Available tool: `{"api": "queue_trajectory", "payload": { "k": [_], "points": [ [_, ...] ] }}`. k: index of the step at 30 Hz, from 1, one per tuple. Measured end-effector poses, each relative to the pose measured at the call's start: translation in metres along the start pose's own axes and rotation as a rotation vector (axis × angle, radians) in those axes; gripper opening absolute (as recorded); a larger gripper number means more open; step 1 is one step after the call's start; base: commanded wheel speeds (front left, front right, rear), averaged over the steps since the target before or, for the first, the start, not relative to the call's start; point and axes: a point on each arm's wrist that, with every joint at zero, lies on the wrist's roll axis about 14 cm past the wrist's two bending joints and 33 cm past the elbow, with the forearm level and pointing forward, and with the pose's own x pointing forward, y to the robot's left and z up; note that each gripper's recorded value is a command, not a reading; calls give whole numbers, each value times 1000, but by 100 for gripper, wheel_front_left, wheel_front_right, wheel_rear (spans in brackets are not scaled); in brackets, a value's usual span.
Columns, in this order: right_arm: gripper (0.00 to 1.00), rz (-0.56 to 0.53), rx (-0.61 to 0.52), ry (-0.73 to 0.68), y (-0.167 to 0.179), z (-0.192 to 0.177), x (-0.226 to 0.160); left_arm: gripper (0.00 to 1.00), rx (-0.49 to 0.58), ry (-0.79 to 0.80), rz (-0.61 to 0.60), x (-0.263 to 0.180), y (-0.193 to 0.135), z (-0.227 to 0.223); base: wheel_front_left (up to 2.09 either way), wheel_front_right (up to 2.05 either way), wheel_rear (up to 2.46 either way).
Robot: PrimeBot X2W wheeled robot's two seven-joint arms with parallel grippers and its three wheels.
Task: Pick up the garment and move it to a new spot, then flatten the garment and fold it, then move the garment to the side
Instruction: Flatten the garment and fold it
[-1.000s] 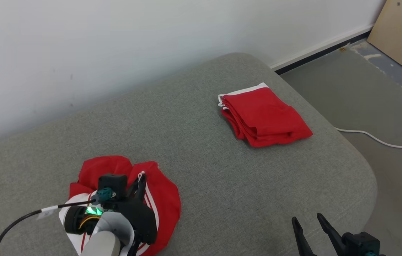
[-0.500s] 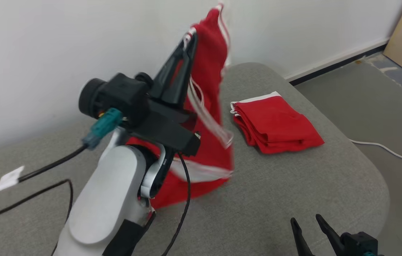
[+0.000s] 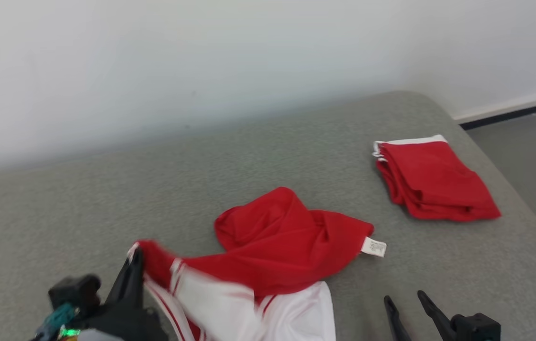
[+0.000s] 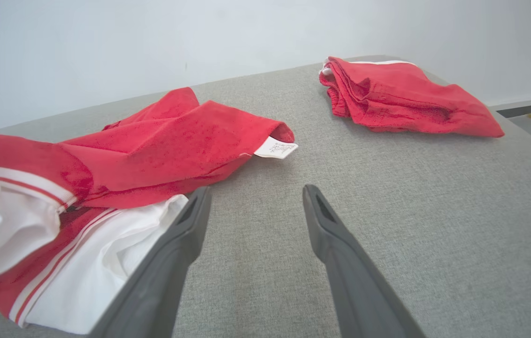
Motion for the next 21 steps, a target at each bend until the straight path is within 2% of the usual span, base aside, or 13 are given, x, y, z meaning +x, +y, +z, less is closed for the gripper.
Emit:
{"api": "queue_trajectory", "payload": {
  "k": [6,11,12,13,14,21],
  "points": [
    [100,103,-23,21,29,0,18,0,-78,53,234,-32,74,-42,0,0,0],
    [100,134,-38,46,37,-3,26,0,-91,-23,370,-37,113,-43,0,0,0],
    [100,135,-42,51,37,-3,27,9,-87,-40,389,-36,120,-39,0,0,0],
    [100,134,-45,54,36,-4,28,23,-77,-54,397,-33,124,-35,0,0,0],
    [100,134,-49,60,35,-4,29,100,-72,-65,410,-29,127,-32,0,0,0],
    [100,134,-54,57,34,-1,28,100,-49,-67,435,-35,126,-34,0,0,0]
  ]
}}
